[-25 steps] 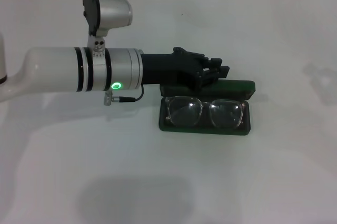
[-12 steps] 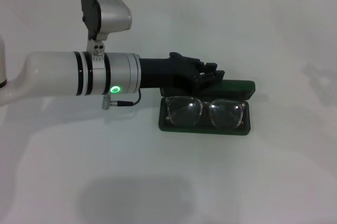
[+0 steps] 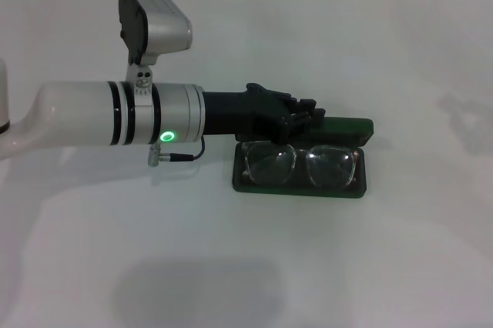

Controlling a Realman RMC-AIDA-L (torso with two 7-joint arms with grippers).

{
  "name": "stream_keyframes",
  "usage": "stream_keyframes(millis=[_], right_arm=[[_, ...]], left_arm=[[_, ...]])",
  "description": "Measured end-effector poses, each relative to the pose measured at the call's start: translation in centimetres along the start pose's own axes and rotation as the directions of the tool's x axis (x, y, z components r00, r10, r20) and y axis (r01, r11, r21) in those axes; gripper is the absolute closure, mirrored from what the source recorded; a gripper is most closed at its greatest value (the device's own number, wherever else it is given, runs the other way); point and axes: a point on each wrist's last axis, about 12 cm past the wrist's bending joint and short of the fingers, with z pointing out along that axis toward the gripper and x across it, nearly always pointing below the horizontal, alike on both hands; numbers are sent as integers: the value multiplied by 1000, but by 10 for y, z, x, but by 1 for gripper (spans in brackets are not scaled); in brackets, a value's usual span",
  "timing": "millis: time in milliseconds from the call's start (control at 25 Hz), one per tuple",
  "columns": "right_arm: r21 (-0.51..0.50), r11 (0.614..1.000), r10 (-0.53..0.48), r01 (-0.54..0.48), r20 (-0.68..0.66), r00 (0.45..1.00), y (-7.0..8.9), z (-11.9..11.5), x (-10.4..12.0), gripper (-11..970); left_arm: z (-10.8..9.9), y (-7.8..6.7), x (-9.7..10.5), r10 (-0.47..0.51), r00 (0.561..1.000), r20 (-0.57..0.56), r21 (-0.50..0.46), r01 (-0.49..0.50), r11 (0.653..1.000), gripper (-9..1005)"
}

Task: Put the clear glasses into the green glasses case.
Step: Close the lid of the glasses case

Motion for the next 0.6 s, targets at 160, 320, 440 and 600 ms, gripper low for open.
stream_keyframes(millis=[160, 320, 440, 600], right_arm=[[-1, 1000, -1, 1, 1, 1000, 0, 0, 1, 818], [-1, 1000, 1, -1, 2, 1000, 1, 0, 1, 810], [1, 1000, 2, -2, 2, 1000, 1, -1, 2, 805], [3, 1000, 3, -3, 1, 1000, 1, -2, 2, 797]], left_arm=[[0, -1, 1, -2, 1000, -3, 6, 2, 1000, 795], [2, -4, 4, 10, 1000, -25, 27, -9, 1000, 797], [3, -6, 6, 20, 999, -41, 43, -18, 999, 797], [0, -11, 12, 42, 998, -47, 66, -39, 997, 796]])
